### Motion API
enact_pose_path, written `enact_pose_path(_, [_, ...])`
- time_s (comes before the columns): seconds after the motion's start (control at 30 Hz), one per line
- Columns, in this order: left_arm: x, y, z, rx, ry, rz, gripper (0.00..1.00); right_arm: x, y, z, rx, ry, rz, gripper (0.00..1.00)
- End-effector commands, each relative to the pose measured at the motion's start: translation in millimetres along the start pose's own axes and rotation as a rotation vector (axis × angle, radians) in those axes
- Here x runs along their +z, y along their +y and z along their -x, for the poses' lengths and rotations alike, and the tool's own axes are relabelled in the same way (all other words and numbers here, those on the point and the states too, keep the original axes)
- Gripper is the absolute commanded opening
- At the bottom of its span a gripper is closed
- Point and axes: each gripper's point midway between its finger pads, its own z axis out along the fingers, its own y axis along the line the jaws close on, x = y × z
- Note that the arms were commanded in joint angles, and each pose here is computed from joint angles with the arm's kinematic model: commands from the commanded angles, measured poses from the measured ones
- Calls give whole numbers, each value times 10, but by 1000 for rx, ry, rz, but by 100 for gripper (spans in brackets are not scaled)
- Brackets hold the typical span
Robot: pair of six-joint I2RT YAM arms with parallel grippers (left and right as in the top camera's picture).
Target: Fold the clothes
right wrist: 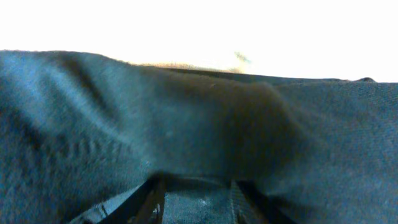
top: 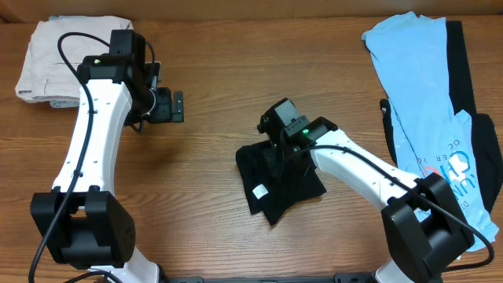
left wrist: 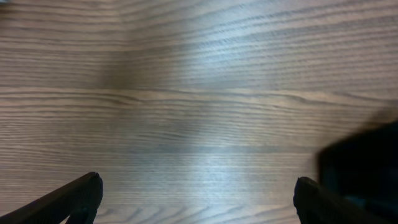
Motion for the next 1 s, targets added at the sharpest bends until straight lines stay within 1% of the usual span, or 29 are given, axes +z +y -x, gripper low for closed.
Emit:
enact_pose_path(0.0, [-14,-172,-15,17,15,-50,100,-182,60,247,-36,-53,39,50])
enact_pose_path(0.03, [-31,-195,-24,28,14,-53,100,-261,90,296,-31,-58,45,60])
enact_pose_path(0.13, [-158,-259,-49,62,-12,-58,100,-656,141,540,23,-112,49,78])
enact_pose_path(0.27, [-432,-376,-151,76,-49,-103,100,-1334,97,845,69,-219,47,92])
enact_pose_path(0.33, [-539,-497,-245,91,-46,-151,100,-1651,8,948,98,-268,38,98])
enact_pose_path(0.37, [-565,-550,-291,102,-39,-163,100,-1803,-83,991,140,-294,25,100])
enact_pose_path(0.43, [-554,-742,-440,118,-7,-177,100,-2094,-392,1052,236,-344,-14,100])
enact_pose_path(0.53, [-389,-1042,-609,132,29,-201,100,-2253,-757,1032,357,-371,-42,100])
enact_pose_path(0.63, [-92,-1364,-848,157,68,-204,100,-2312,-1088,919,469,-363,-69,100])
enact_pose_path(0.73, [221,-1491,-1080,105,88,-142,99,-2359,-1377,770,550,-345,-101,100])
enact_pose_path(0.83, [419,-1595,-1224,76,102,-157,100,-2398,-1578,650,608,-332,-125,100])
enact_pose_path(0.97, [609,-1658,-1357,103,106,-171,100,-2424,-1704,559,648,-322,-137,100])
